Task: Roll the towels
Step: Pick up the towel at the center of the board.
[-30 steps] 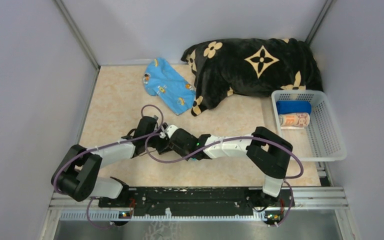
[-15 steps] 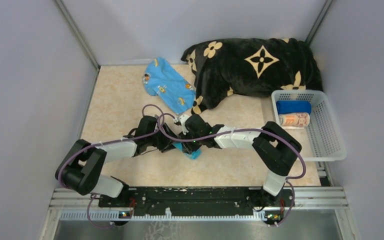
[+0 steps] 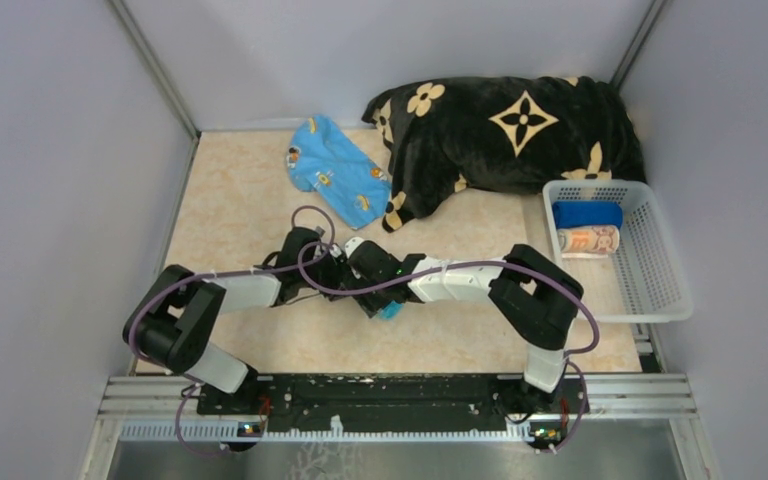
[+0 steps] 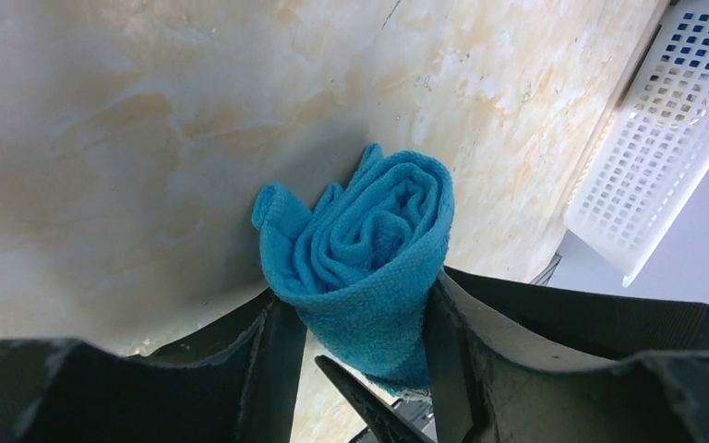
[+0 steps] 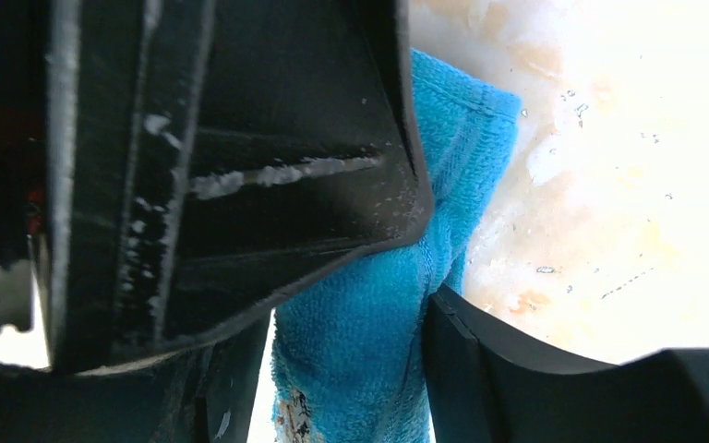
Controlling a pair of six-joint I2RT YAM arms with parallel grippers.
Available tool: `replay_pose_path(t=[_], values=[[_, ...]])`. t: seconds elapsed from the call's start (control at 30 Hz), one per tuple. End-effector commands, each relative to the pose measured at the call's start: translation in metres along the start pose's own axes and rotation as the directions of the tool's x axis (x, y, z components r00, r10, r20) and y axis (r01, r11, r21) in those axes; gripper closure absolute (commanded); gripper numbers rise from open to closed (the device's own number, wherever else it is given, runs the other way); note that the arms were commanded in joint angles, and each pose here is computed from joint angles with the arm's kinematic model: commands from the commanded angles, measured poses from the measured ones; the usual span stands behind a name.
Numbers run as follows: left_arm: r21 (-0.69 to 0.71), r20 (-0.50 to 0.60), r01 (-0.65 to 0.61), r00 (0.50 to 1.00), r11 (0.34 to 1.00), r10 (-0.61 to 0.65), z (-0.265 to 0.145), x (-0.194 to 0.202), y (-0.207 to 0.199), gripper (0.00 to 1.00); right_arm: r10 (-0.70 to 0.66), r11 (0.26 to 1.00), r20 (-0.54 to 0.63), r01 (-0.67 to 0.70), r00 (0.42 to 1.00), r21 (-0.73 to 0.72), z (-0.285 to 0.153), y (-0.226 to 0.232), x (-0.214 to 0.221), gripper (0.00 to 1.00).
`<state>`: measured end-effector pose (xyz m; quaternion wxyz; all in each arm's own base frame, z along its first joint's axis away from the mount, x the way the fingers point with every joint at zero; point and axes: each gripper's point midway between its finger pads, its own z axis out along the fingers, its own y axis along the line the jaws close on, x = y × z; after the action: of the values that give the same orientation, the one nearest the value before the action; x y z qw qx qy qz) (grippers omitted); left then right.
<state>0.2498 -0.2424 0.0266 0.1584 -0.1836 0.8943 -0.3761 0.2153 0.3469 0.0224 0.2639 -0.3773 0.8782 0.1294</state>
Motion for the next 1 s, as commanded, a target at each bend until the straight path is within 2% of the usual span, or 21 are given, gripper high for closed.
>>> replay_pose_path(t=[0.0,0.23,0.33,0.57,0.73,0.87,0.97], values=[[-0.264,-0.082,-0.003,0.996,0.964,-0.020,0.003,0.033,0.074,0.45,-0.003,1.000,-0.133,0.005,0.991,0.020,0.013,-0.001,0.035,0.44],[-0.247,-0.057,-0.026,0.998,0.969,0.013,0.001,0.024,0.063,0.34,0.039,0.997,-0.143,-0.048,0.989,-0.058,0.008,0.005,0.039,0.70],[-0.225,-0.022,-0.035,0.999,0.974,0.031,-0.006,0.011,0.051,0.29,0.076,0.991,-0.128,-0.088,0.989,-0.097,-0.001,0.005,0.037,0.75],[-0.223,0.119,-0.067,0.988,0.973,0.095,-0.036,-0.058,0.025,0.22,0.166,0.976,-0.055,-0.172,0.985,-0.135,-0.045,-0.007,0.023,0.77],[-0.254,0.184,-0.092,0.973,0.963,0.142,-0.067,-0.099,0.018,0.20,0.242,0.966,0.001,-0.241,0.970,-0.093,-0.082,-0.030,0.014,0.78],[-0.274,0.256,-0.154,0.940,0.949,0.227,-0.098,-0.123,0.003,0.19,0.391,0.920,0.071,-0.392,0.918,0.004,-0.119,-0.073,0.009,0.78],[-0.298,0.313,-0.225,0.895,0.928,0.317,-0.125,-0.138,-0.014,0.19,0.505,0.846,0.142,-0.521,0.851,0.115,-0.154,-0.116,0.014,0.79]])
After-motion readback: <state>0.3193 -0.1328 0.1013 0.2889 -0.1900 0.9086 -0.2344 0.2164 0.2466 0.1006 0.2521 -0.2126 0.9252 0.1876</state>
